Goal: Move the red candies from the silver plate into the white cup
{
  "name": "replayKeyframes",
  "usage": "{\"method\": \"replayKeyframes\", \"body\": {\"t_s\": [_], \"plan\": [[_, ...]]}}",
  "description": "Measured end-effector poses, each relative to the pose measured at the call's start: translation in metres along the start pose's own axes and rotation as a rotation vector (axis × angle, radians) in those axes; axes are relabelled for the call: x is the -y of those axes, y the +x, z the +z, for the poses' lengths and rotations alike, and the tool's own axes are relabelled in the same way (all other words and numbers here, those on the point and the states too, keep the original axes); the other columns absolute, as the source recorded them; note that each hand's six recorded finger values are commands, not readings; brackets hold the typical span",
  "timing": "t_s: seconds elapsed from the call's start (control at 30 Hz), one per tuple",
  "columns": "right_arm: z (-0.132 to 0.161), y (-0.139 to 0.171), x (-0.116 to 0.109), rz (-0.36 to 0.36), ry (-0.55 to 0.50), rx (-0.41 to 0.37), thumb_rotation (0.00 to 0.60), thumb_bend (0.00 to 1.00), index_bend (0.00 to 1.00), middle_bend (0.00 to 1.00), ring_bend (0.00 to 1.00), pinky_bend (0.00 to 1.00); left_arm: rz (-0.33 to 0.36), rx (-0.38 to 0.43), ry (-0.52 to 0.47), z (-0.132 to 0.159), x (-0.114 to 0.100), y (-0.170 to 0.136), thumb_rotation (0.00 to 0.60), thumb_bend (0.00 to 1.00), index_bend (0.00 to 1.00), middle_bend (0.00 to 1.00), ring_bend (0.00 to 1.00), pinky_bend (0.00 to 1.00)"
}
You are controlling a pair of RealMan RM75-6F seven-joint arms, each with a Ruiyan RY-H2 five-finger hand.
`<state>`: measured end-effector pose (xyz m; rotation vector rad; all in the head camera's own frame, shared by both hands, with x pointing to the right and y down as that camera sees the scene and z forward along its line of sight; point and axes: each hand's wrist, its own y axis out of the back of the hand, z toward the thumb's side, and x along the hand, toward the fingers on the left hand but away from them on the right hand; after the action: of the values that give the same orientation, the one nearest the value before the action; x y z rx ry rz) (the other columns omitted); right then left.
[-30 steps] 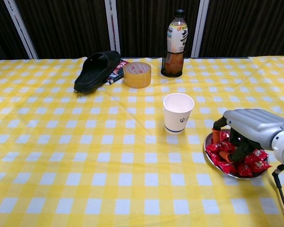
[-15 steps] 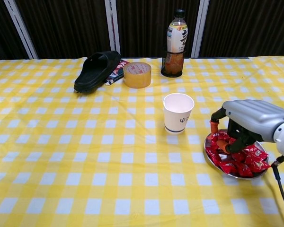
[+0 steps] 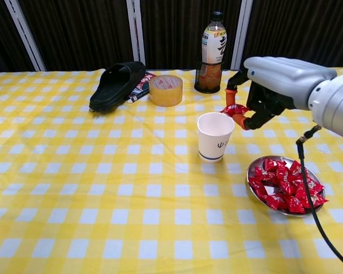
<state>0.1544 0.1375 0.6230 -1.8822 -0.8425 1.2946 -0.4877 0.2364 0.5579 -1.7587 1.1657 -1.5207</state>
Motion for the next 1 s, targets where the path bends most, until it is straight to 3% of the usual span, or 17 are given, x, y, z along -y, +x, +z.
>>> {"method": "replayKeyframes", "body": {"t_s": [0.2, 0.47, 0.7, 1.0], "plan": [[0.013, -0.027, -0.001, 0.009, -0.005, 0.010, 0.600, 0.53, 0.58, 0.99, 1.00, 0.99, -0.016, -0.012, -0.011, -0.003, 0.000, 0.001, 0.600, 0.03, 0.00, 0.00, 0.00, 0.00], [0.012, -0.048, 0.016, 0.046, 0.009, 0.043, 0.600, 0.53, 0.58, 0.99, 1.00, 0.99, -0.026, -0.022, -0.024, -0.005, -0.001, 0.002, 0.600, 0.03, 0.00, 0.00, 0.00, 0.00], [0.012, -0.049, 0.031, 0.083, 0.028, 0.043, 0.600, 0.50, 0.39, 0.99, 1.00, 0.99, -0.032, -0.020, -0.025, -0.005, 0.000, 0.002, 0.600, 0.03, 0.00, 0.00, 0.00, 0.00], [0.019, -0.042, 0.021, 0.043, 0.028, 0.019, 0.600, 0.46, 0.31, 0.99, 1.00, 0.99, -0.028, -0.021, -0.024, -0.005, -0.001, 0.002, 0.600, 0.03, 0.00, 0.00, 0.00, 0.00]]}}
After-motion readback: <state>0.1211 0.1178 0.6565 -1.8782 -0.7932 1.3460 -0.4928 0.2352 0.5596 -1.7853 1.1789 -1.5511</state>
